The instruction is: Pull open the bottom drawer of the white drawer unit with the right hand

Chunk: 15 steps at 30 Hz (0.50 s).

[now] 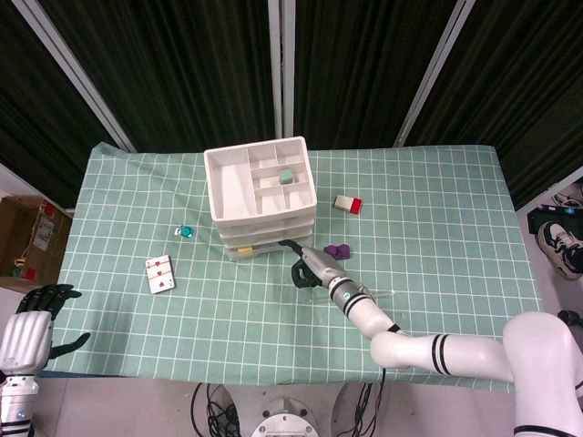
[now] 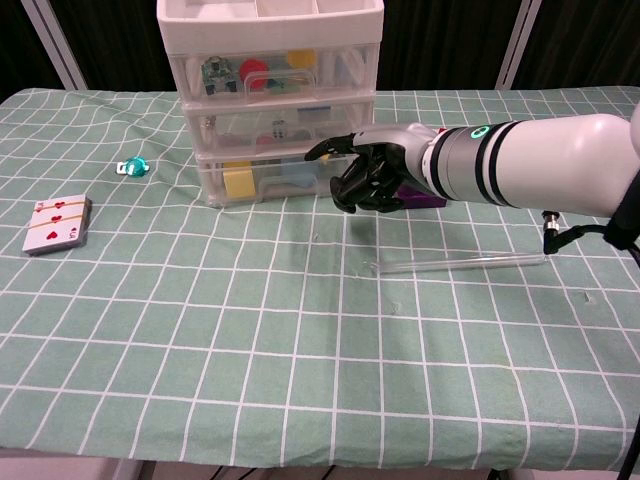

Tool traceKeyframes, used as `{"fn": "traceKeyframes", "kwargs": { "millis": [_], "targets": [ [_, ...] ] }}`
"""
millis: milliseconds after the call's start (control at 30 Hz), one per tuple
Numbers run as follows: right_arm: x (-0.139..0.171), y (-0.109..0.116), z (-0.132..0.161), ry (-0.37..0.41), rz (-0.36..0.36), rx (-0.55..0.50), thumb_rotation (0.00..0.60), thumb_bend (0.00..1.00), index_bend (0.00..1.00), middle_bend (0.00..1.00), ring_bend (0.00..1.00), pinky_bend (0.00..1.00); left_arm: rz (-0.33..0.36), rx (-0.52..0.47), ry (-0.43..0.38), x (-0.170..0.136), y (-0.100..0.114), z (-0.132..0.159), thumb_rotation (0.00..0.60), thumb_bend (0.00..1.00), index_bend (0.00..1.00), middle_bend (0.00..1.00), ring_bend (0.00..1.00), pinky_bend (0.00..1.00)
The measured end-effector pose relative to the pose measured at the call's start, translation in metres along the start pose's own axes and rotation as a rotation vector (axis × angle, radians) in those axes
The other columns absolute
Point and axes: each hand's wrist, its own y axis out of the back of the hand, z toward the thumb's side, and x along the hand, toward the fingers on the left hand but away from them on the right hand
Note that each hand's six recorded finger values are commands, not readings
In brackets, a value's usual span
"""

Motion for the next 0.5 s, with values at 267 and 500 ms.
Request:
{"fn": "traceKeyframes", "kwargs": {
  "millis": [267,500],
  "targets": [
    [-0.0106,0.0013,-0.0039,-0.035,0.001,0.001,0.6,0.67,0.07,0.71,0.82,0.93,0.001,-0.007,0.012,-0.002,-0.0003,-0.0024,0.6,0.0,0.32,0.23,0.18,0.19],
    [-0.0026,-0.0005,-0.0048,-0.033,0.025,-0.008,0.6,0.67,0.12,0.71,0.82,0.93,0.004,-0.009,0.009,-0.0018,-0.0003,-0.0023,0.6,0.0,0.32,0.23,0.18,0.19]
  ]
}}
